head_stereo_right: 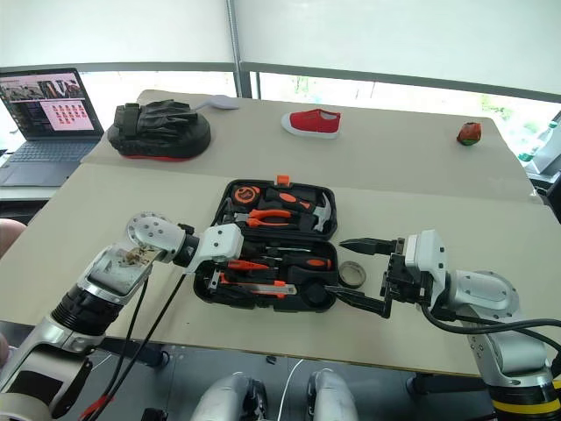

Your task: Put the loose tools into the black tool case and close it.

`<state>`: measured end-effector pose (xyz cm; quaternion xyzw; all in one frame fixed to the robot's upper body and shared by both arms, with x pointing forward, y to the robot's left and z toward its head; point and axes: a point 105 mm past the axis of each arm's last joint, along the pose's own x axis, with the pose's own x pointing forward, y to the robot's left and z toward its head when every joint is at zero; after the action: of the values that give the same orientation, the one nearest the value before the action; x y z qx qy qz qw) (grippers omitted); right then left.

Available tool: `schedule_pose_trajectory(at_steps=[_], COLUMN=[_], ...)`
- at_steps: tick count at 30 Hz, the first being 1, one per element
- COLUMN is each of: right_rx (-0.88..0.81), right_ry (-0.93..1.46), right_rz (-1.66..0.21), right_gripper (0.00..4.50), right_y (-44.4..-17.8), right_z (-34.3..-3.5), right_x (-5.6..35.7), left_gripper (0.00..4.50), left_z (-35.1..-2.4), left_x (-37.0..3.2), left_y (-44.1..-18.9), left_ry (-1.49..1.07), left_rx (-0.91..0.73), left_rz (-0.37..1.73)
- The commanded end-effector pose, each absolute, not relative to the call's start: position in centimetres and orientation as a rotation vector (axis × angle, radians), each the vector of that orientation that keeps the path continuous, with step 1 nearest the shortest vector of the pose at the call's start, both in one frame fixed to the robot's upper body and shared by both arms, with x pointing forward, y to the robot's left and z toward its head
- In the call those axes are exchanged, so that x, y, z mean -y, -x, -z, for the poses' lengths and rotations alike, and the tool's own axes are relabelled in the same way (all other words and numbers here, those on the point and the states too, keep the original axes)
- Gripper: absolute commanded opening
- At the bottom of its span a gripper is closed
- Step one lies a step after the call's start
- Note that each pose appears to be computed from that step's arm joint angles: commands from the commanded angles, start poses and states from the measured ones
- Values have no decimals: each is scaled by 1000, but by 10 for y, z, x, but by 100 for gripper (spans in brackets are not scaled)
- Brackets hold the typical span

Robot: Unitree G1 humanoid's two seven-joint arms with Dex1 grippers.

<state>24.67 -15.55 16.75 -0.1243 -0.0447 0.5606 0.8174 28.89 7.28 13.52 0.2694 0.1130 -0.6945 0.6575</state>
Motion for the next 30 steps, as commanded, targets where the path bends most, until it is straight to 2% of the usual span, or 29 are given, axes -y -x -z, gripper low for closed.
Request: schedule_pose_trajectory(at_steps=[1, 4, 7, 10, 11, 12, 13, 17, 21, 24, 30], right_rx=[127, 128, 129, 131, 131, 131, 132, 130, 132, 132, 131], right_ry=[273, 269, 266, 263, 261, 260, 260, 259, 259, 255, 248], right_rz=[-1194, -1193, -1190, -1184, -1182, -1181, -1179, -1174, -1173, -1175, -1174], right_gripper=[450, 450, 450, 450, 450, 450, 450, 450, 450, 450, 450], right_y=[-247, -247, -248, -247, -247, -247, -247, -248, -248, -247, -245], right_z=[-172, -171, -169, -168, -168, -167, -167, -167, -167, -167, -167], right_x=[153, 153, 153, 153, 153, 153, 153, 154, 154, 153, 152], left_gripper=[446, 446, 380, 266, 240, 192, 170, 15, 15, 15, 15], left_z=[-172, -179, -171, -153, -145, -140, -138, -118, -102, -91, -61], left_x=[-77, -84, -92, -98, -101, -102, -101, -98, -99, -98, -100], left_y=[-292, -297, -299, -293, -290, -287, -286, -288, -293, -301, -291], left_ry=[-520, -522, -561, -585, -598, -598, -580, -599, -623, -537, -470], left_rx=[-128, -77, -53, -87, -112, -126, -120, -163, -216, -291, -438], left_rz=[1580, 1568, 1566, 1598, 1610, 1625, 1628, 1599, 1561, 1476, 1455])
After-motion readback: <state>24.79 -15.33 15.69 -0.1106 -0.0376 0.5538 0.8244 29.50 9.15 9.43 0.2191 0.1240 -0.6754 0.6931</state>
